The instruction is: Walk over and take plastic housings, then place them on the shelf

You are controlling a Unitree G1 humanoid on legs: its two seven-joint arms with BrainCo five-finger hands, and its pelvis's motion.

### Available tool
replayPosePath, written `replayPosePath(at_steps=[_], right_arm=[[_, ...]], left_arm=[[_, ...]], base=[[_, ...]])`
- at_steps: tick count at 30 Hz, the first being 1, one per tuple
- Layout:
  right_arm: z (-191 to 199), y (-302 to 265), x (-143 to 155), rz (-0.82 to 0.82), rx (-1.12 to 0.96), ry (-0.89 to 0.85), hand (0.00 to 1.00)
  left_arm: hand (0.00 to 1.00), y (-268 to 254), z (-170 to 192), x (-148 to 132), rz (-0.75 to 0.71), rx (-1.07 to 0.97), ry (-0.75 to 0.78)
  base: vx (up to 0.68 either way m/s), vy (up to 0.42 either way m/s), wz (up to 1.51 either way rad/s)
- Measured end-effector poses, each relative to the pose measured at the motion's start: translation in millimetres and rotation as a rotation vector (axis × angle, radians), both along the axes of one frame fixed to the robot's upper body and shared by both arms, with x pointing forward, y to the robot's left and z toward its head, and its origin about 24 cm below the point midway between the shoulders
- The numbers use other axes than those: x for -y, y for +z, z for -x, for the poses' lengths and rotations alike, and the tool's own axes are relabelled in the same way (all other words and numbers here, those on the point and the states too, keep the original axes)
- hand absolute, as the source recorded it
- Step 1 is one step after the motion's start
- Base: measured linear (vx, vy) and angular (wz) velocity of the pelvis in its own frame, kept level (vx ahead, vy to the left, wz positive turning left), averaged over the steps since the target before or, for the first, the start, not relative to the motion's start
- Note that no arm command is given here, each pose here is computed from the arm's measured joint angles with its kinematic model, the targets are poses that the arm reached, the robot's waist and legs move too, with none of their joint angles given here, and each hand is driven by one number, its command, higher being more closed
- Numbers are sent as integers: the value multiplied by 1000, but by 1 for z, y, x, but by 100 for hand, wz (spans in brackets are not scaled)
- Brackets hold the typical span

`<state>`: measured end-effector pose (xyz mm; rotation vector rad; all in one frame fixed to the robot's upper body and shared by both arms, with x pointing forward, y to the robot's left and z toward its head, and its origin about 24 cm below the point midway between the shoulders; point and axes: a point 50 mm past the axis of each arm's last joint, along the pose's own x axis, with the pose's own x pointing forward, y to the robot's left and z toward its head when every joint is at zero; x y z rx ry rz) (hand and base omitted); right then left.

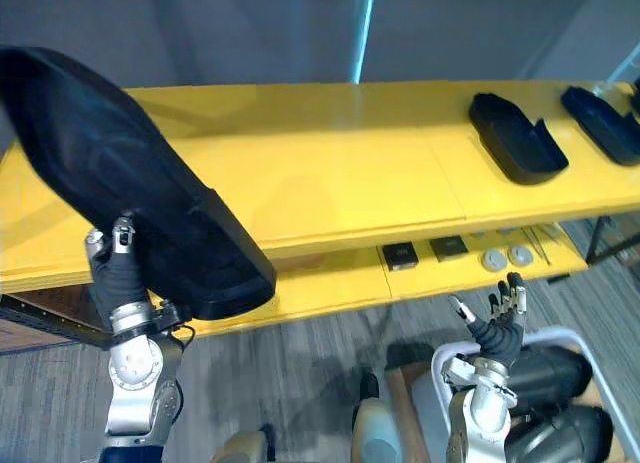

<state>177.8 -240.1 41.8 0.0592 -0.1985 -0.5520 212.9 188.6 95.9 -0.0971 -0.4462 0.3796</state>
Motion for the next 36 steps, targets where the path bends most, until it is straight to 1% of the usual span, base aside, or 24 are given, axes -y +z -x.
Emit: replayPosePath(at_steps=[2,4,6,8,10,12,17,20,24,27,29,31,33,36], right_arm=[[-9,18,5,53,75,9,0],[-21,37,9,96,158,22,0],[-24,43,10,110,178,30,0],[-21,46,15,117,188,2,0],[-17,57,25,149,237,-34,0],[-15,66,28,185,270,-42,0],[-16,87,19,210,362,9,0],[-20,92,9,244,364,105,0],[-24,93,6,285,328,196,0],[-25,93,4,305,319,246,0],[-28,93,-2,300,319,303,0],[-33,92,-11,304,310,399,0],[-35,91,-17,298,298,467,0],[-40,86,-27,276,273,547,0]], left_arm=[[100,-11,7,4,22,-59,-19],[100,-11,7,2,8,-61,-34],[100,-8,5,-3,11,-52,-23],[100,-4,4,-8,-7,-35,-19],[100,3,4,-6,-24,0,-48],[100,12,5,-4,-56,43,-79],[100,37,-11,0,-205,124,-207],[100,55,-30,15,-303,148,-310],[100,63,-60,35,-315,98,-431],[100,62,-90,38,-270,-9,-461],[100,57,-108,33,-264,-89,-441],[100,56,-131,20,-271,-183,-378],[100,58,-142,12,-271,-227,-326],[100,56,-157,5,-224,-294,-280]], base=[[237,-339,1],[150,-228,9],[72,-160,15],[72,-85,11],[24,35,-12],[48,131,-39],[116,118,-38],[132,30,-39],[71,2,-28],[5,21,-26],[-33,10,-36],[-49,-3,-24],[-55,15,-23],[-36,16,-19]])
